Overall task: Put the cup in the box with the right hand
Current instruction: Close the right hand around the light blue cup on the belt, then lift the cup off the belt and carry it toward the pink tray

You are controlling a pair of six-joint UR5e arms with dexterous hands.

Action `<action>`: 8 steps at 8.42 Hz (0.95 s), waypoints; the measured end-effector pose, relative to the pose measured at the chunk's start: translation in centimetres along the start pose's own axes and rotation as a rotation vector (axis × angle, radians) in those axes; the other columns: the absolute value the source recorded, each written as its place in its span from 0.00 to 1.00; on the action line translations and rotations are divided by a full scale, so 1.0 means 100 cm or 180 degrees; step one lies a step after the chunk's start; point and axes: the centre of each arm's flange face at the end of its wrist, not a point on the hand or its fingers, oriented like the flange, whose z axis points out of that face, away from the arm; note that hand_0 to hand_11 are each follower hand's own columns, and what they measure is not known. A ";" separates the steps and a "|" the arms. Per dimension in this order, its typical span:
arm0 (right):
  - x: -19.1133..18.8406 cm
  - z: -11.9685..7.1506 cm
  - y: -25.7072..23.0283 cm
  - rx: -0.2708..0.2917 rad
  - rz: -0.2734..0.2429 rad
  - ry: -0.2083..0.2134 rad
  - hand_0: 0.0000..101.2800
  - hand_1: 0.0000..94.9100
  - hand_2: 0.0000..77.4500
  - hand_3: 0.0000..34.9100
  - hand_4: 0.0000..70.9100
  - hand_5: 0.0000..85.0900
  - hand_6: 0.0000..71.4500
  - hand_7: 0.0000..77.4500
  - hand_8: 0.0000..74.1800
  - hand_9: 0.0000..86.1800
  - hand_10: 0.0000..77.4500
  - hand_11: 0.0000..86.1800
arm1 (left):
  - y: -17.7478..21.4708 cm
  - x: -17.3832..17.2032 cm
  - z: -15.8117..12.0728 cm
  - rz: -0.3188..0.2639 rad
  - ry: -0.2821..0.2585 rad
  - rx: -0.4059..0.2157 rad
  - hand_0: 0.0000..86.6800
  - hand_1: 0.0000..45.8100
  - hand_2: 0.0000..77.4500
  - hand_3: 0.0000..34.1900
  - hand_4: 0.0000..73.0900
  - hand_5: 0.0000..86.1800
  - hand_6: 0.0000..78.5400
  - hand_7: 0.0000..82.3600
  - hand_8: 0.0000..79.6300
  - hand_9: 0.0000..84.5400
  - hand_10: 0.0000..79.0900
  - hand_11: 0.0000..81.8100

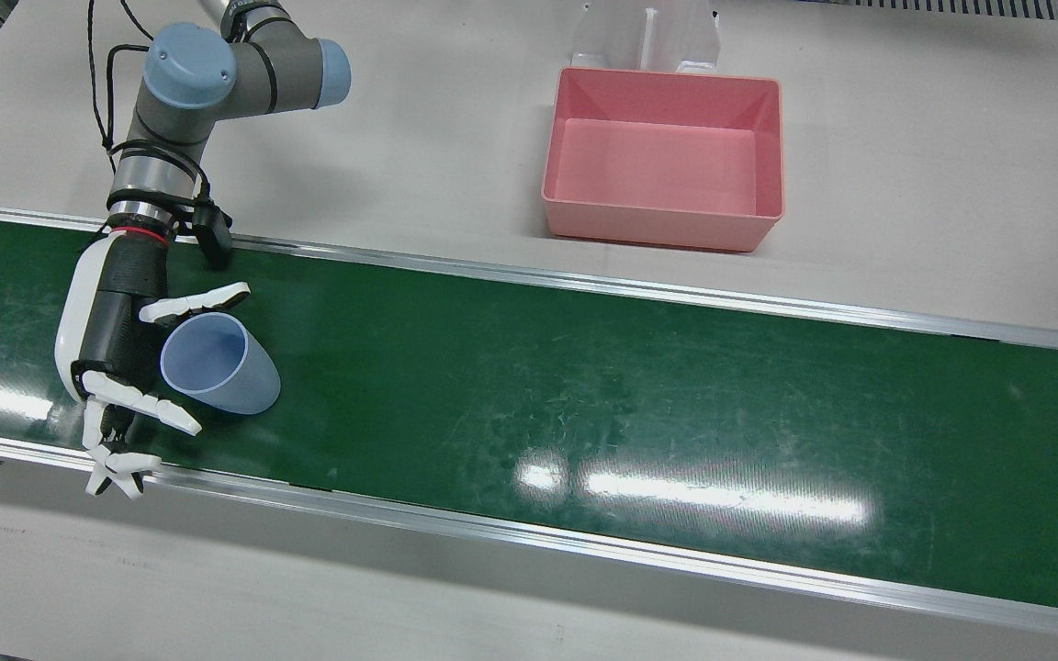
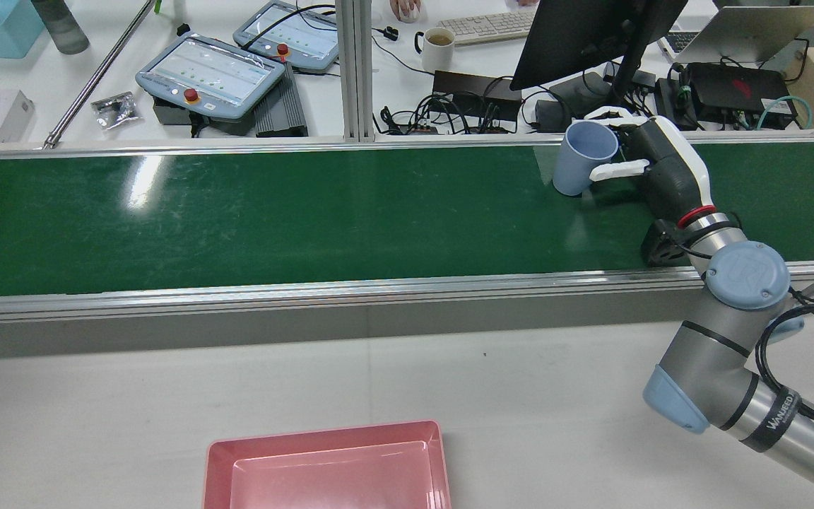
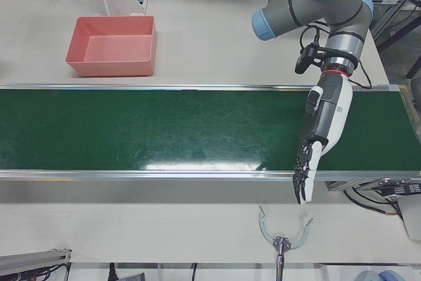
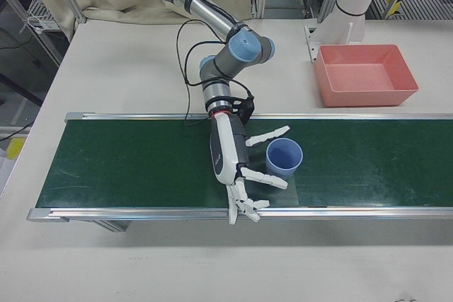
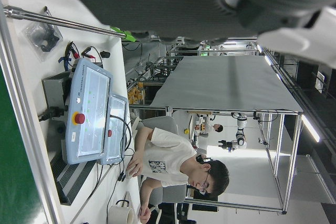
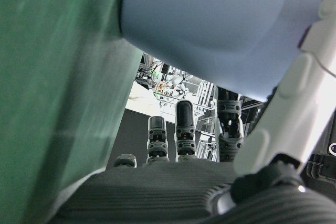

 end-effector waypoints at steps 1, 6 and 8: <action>0.000 0.000 0.000 -0.0001 0.0001 0.0000 0.50 0.01 0.01 0.17 0.60 0.03 0.11 0.62 0.11 0.25 0.00 0.01 | 0.000 0.000 0.000 0.0000 0.0000 0.0000 0.00 0.01 0.01 0.00 0.00 0.00 0.00 0.00 0.00 0.00 0.00 0.00; -0.005 0.000 0.001 0.0007 -0.0018 -0.0014 0.51 0.01 0.04 0.03 0.61 0.03 0.19 0.81 0.17 0.34 0.00 0.01 | 0.000 0.000 0.000 0.0000 0.0001 0.0000 0.00 0.01 0.01 0.00 0.00 0.00 0.00 0.00 0.00 0.00 0.00 0.00; -0.014 -0.002 0.004 0.0013 -0.0040 -0.0039 0.61 0.01 0.24 0.00 0.69 0.04 0.34 0.89 0.31 0.55 0.01 0.01 | 0.000 0.000 0.000 0.0000 0.0001 0.0000 0.00 0.01 0.01 0.00 0.00 0.00 0.00 0.00 0.00 0.00 0.00 0.00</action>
